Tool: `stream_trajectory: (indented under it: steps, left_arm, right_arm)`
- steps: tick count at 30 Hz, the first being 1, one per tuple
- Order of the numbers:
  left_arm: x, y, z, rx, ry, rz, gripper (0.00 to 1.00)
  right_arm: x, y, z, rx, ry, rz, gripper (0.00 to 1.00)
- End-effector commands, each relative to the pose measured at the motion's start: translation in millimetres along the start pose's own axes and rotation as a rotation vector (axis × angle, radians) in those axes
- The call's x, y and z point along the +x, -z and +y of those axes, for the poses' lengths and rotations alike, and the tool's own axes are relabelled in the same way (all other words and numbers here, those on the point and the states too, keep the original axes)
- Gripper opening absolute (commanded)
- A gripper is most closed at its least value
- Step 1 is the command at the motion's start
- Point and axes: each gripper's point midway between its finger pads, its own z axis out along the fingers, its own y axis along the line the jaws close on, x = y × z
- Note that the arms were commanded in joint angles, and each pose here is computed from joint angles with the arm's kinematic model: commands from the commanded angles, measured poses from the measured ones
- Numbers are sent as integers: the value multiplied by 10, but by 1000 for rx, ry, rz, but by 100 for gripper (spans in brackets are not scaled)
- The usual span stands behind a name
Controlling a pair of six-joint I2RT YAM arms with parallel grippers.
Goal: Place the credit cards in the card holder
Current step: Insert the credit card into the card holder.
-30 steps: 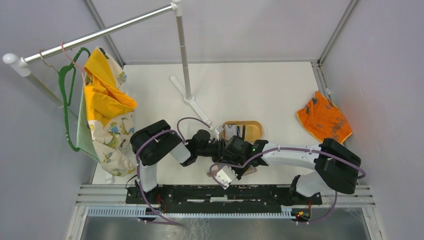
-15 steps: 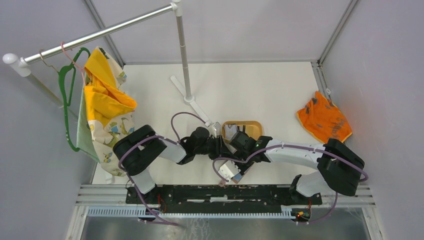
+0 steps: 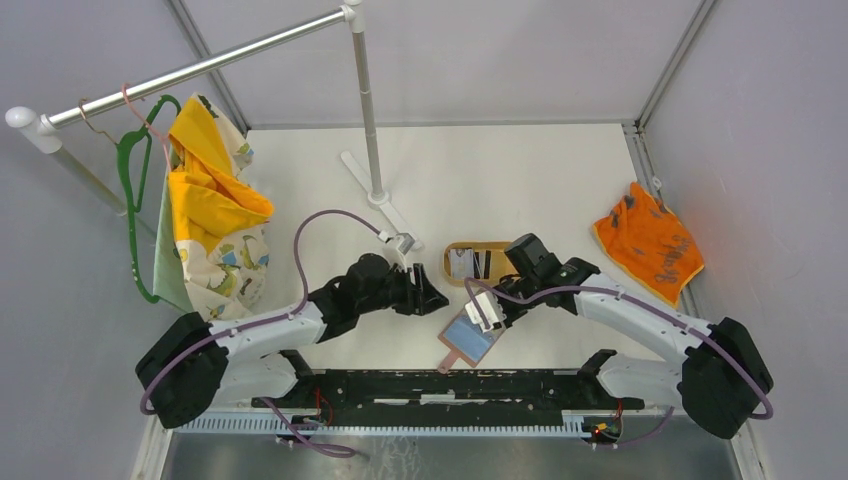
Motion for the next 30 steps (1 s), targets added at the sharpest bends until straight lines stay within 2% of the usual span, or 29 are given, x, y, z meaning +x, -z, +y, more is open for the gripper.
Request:
stream_trajectory:
  steps: [1,5,14,23,30]
  left_arm:
    - [457,111,266,-76,12,180,64]
    - [733,165,294,-48,52,280,62]
    - [1205,287,128,-46,65,373,61]
    - [1300,158,28,-40,248,352,55]
    - [1430,92,-61,-58,334,418,45]
  right_arm:
    - [250,16,7,46,-59,51,35]
    - [584,99,7,79,-132,165,35]
    - [790,121,64,70,-203,207,35]
    - [813,83,107,54,-212,205,34]
    - [825,77,115,51,-217,208,34]
